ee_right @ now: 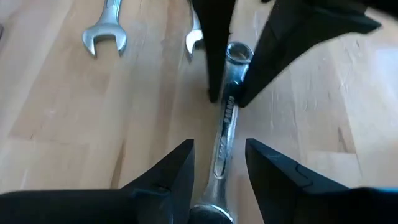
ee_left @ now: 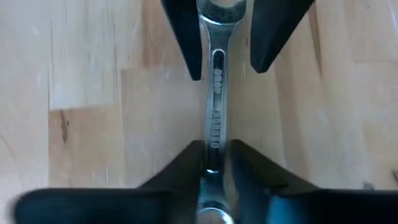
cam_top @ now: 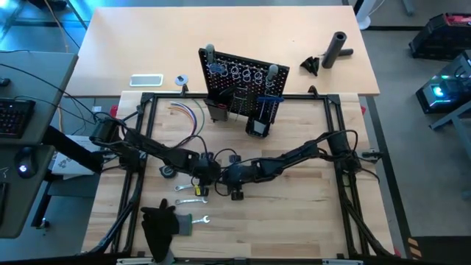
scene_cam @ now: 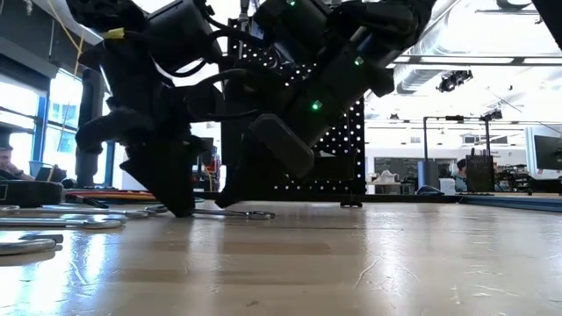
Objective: Hang tools onto peg board
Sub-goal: Hang the wrench on the black pegboard
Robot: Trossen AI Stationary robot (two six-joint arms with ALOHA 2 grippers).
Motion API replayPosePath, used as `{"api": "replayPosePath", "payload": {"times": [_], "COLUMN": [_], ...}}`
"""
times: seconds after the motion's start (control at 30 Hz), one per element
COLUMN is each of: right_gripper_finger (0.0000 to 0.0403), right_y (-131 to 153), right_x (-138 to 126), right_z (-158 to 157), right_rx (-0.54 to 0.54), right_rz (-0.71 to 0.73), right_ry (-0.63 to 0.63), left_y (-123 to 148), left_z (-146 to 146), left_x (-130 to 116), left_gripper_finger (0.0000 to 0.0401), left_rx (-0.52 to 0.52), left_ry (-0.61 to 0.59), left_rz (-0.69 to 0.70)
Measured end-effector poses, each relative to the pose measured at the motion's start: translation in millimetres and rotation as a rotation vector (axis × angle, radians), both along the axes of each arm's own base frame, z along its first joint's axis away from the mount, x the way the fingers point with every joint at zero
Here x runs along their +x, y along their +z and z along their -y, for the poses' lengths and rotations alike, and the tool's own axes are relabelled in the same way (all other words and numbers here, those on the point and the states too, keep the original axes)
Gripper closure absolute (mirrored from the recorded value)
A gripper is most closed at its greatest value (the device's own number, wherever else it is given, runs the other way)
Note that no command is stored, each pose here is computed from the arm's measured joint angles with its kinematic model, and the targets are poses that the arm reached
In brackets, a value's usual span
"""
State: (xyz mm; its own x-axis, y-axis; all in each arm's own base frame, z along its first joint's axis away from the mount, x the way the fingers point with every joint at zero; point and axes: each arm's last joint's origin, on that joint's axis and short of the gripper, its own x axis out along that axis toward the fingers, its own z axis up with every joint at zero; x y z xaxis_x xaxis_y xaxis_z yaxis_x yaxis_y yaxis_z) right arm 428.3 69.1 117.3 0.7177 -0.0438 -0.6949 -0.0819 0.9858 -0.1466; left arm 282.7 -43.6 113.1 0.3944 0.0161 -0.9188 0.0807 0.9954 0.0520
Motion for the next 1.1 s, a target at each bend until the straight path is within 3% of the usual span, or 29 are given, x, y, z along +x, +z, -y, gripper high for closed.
{"api": "replayPosePath", "payload": {"times": [0.1, 0.73, 0.83, 1.1], "right_gripper_finger": [0.0265, 0.0265, 0.0265, 0.0265], "right_y": [-0.6, -3.3, -7.8, -17.1], "right_x": [-0.6, -1.1, -2.7, -1.4], "right_z": [-0.1, 0.7, 1.2, 1.3], "right_rx": [0.005, -0.029, -0.051, -0.079], "right_rz": [-0.008, -0.022, -0.047, -0.047], "right_ry": [-0.005, -0.001, -0.015, -0.065], "left_y": [3.0, 18.2, 24.4, 29.1], "left_z": [-0.3, 3.7, 3.7, 5.1], "left_x": [-0.3, 11.7, 15.0, 17.7], "left_gripper_finger": [0.0379, 0.0381, 0.0401, 0.0397], "left_rx": [0.021, 0.066, 0.076, 0.070], "left_ry": [-0.031, -0.072, -0.078, -0.087], "left_rz": [0.019, 0.068, 0.075, 0.065]}}
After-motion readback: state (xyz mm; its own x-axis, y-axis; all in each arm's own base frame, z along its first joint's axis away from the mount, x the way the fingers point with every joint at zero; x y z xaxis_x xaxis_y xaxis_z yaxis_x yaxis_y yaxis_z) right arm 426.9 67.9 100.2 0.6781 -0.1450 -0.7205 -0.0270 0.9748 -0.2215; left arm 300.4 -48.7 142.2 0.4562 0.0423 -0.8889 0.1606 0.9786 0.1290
